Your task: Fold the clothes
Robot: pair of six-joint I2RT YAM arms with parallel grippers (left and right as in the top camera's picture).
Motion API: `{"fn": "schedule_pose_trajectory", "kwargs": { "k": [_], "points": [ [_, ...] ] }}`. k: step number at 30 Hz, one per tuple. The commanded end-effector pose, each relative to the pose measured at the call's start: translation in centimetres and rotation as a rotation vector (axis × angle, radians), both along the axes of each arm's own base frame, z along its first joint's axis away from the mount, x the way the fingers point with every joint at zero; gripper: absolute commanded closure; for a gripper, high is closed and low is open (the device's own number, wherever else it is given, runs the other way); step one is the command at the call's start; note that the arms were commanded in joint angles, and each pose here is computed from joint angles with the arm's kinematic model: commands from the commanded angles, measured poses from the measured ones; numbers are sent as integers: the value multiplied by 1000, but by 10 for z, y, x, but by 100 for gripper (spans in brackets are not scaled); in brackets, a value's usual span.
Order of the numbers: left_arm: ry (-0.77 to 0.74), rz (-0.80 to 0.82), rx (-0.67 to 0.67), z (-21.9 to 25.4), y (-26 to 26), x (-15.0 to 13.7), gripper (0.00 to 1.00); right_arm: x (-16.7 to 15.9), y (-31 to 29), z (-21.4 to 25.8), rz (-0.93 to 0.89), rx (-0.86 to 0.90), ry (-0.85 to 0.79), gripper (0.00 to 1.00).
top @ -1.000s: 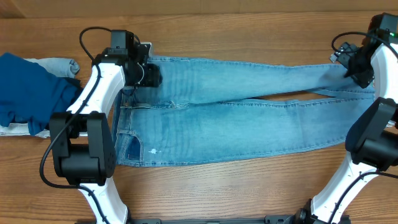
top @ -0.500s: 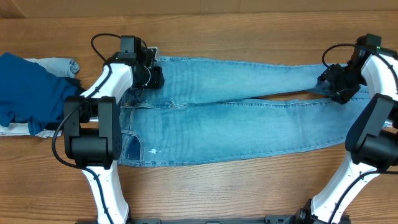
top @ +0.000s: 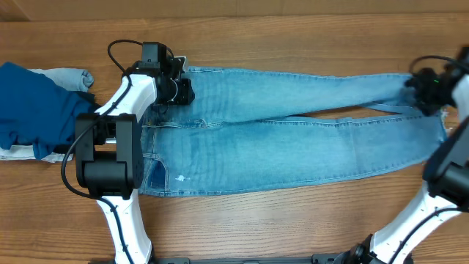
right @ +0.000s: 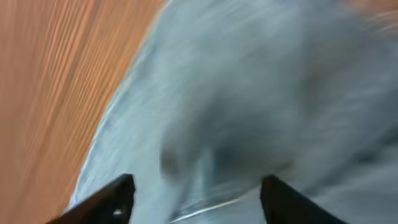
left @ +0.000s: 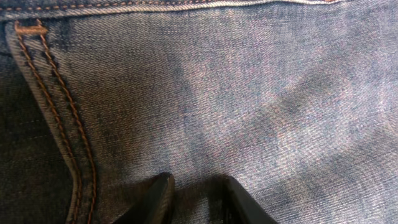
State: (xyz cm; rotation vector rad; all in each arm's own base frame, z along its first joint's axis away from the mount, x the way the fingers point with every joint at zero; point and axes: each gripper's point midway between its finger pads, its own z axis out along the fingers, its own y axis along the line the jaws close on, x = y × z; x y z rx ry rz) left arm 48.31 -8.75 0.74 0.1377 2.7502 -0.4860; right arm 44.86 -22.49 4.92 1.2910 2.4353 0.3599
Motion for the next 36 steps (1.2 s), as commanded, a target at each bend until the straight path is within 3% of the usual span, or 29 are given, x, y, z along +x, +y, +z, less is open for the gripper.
{"fn": "schedule_pose_trajectory", "kwargs": {
  "k": [1, 6, 9, 12, 20, 23, 24, 27, 30, 32, 34, 36],
  "points": [
    [86, -6, 5, -29, -3, -16, 69, -21, -58, 24, -82, 5, -101, 25],
    [87, -7, 1, -29, -4, -16, 65, -18, -85, 22, -55, -80, -150, 16],
    [89, -12, -14, -28, -6, -16, 65, -17, -86, -12, -56, -49, -117, 16],
    [94, -14, -20, -28, -7, -18, 63, -17, -83, -38, -48, -17, -91, 18],
    [114, -13, -19, -29, -7, -22, 62, -5, -64, -40, -2, -7, -92, 30],
    [119, -13, -18, -29, -7, -23, 62, 2, -55, -40, 19, -11, -97, 44],
    [118, -13, -18, -29, -7, -23, 62, 2, -56, -40, 18, -12, -97, 61],
    [125, -13, -18, -30, -7, -25, 62, -4, -65, -31, -31, -4, -94, 93],
    [129, -13, -17, -30, -7, -26, 62, -2, -74, 27, -41, -61, -165, 96],
    [129, -13, -17, -30, -7, -26, 62, -6, -87, 90, -73, -203, -229, 96],
    [128, -14, -17, -30, -7, -25, 62, -22, -105, 125, -146, -347, -208, 95],
    [126, -14, -17, -30, -6, -25, 62, -22, -108, 137, -155, -378, -228, 93]
  ]
}}
